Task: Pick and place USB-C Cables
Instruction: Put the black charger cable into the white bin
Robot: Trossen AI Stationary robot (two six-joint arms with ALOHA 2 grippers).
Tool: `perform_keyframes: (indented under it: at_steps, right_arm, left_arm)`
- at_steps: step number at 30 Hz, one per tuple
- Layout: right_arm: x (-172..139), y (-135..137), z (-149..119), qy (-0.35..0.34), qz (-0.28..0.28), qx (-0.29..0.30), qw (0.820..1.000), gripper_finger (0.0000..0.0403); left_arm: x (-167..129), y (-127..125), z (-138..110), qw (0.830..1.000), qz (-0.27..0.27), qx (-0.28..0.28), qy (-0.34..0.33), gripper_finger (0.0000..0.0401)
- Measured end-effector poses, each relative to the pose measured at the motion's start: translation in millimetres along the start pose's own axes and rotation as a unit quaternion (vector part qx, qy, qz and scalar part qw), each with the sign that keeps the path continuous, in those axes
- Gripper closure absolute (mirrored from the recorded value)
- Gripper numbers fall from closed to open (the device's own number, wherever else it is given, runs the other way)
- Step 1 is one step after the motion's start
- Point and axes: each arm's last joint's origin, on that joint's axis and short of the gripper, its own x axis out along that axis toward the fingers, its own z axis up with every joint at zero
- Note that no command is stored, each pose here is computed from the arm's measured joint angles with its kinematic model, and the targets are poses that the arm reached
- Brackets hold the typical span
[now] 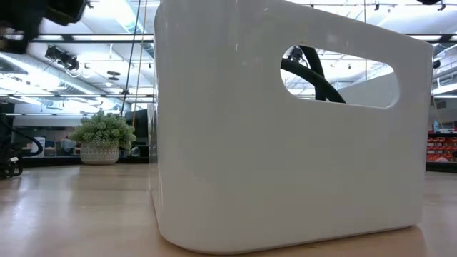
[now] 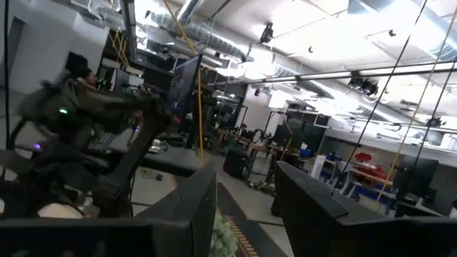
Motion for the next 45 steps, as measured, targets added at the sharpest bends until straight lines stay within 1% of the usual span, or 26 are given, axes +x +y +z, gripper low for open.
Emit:
perform_keyframes:
  at_steps: [3,7,8,10,12,17,20,25,28,32,34,39,45]
  right_arm:
    - [0,0,-1,0.003,0.002,-0.001,1.0,0.0255]
    - [0,1,-1,0.006,0.004,0.002,1.0,0.0255]
    - [0,1,-1,0.005,0.005,0.006,1.0,0.0255]
    - [0,1,-1,0.006,0.006,0.013,1.0,0.0255]
    - [0,1,-2,0.008,0.008,0.013,1.0,0.0255]
    - [0,2,-4,0.018,0.013,-0.005,1.0,0.0255]
    - [-1,1,-3,0.017,0.012,-0.008,1.0,0.0255]
    - [-7,-3,1,0.017,0.013,-0.01,1.0,0.0255]
    - [-10,-5,3,0.018,0.017,-0.01,1.0,0.0255]
    - [-12,-4,3,0.013,0.048,-0.01,0.999,0.0255]
    - [-12,-3,3,0.01,0.06,-0.012,0.998,0.0255]
    - [-11,-4,3,-0.001,0.082,-0.012,0.997,0.0255]
    - [-11,-4,3,-0.002,0.084,-0.01,0.996,0.0255]
  left_arm:
    - [3,-9,-5,0.994,0.101,-0.026,0.043,0.0398]
    - [11,-13,-10,0.975,0.209,-0.042,0.062,0.0395]
    - [15,-13,-13,0.971,0.226,-0.035,0.065,0.0391]
    - [24,-12,-17,0.967,0.245,-0.018,0.072,0.0383]
    - [33,-11,-19,0.962,0.262,-0.015,0.073,0.0375]
    - [54,-6,-20,0.945,0.315,-0.075,0.049,0.0356]
    - [64,-4,-23,0.934,0.337,-0.11,0.037,0.0333]
    - [79,1,-29,0.913,0.371,-0.166,0.042,0.0278]
    - [88,1,-33,0.911,0.371,-0.178,0.029,0.0243]
    - [98,1,-37,0.91,0.368,-0.191,0.019,0.0206]
    - [101,3,-39,0.906,0.374,-0.198,0.012,0.0194]
    - [106,5,-40,0.901,0.378,-0.211,-0.013,0.0185]
    - [108,6,-42,0.896,0.381,-0.226,-0.028,0.0201]
